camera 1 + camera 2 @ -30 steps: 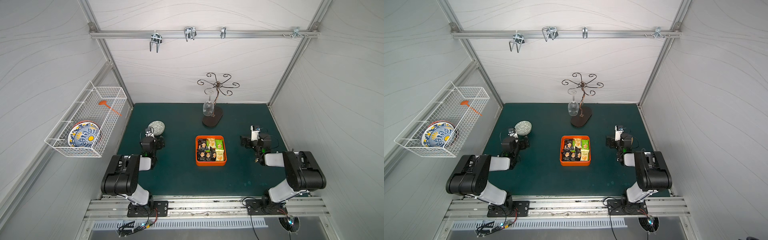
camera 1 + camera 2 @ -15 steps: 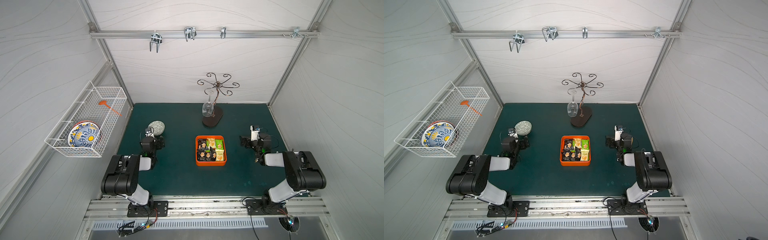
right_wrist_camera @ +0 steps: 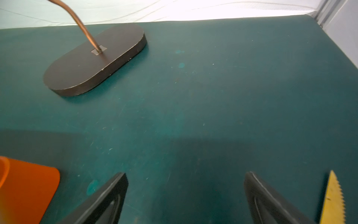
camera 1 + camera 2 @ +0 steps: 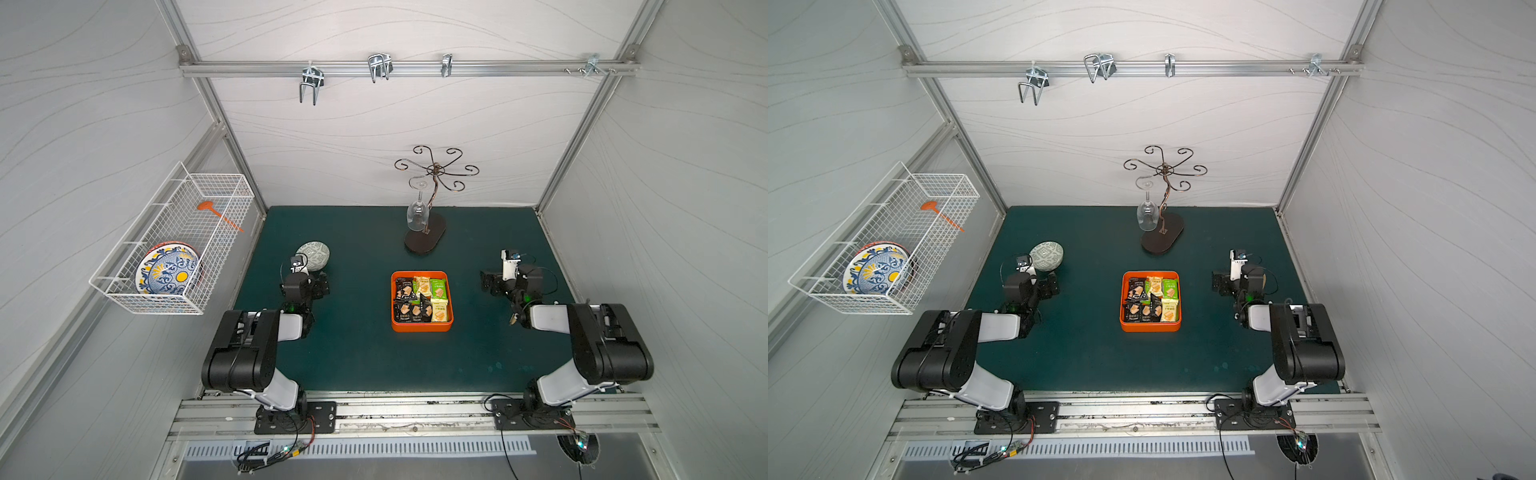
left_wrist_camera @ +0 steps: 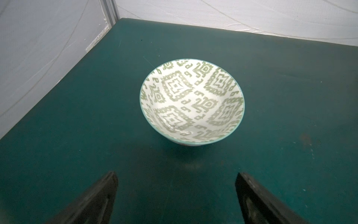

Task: Take the cookies out of the storage box
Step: Pick up the cookie from the storage box.

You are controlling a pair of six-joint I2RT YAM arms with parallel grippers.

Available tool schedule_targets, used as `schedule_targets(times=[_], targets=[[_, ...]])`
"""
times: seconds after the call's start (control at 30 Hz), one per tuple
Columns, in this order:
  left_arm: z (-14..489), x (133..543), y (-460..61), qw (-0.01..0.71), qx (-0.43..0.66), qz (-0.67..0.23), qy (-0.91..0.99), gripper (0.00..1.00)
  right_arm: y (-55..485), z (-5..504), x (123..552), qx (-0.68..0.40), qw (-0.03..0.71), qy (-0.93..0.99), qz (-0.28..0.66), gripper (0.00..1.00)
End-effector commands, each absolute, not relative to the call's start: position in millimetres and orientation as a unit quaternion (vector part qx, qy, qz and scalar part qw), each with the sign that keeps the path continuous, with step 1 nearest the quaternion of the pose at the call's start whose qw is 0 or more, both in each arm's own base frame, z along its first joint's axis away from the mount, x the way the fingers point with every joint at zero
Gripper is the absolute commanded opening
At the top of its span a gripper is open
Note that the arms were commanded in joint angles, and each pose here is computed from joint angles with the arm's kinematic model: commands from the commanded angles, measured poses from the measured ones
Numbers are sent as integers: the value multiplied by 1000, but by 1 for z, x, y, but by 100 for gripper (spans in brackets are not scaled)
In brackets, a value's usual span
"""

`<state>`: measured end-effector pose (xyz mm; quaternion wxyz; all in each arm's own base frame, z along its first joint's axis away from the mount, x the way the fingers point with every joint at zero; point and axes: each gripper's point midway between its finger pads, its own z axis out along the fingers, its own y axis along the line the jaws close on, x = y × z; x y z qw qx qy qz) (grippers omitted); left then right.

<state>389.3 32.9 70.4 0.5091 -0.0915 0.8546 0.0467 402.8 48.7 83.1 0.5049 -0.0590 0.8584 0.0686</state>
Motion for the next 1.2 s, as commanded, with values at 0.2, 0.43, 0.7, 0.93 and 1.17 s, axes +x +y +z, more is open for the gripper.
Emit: schedule_targets(times=[0.2,0.43,0.7,0.93,1.17], targets=[[147,396,17,463,-161,39,871,99,73,124,397,43,366,923,108,99],[136,360,-18,362,-250,-35,898,99,147,143,359,-7,248,954,167,93],[148,319,-66,346,-194,-113,911,99,228,161,300,-48,149,969,191,83],[128,289,-94,268,-188,-184,927,99,276,148,301,-60,162,964,205,75],[121,271,-117,189,-152,-225,944,99,300,117,310,-77,160,972,153,66]])
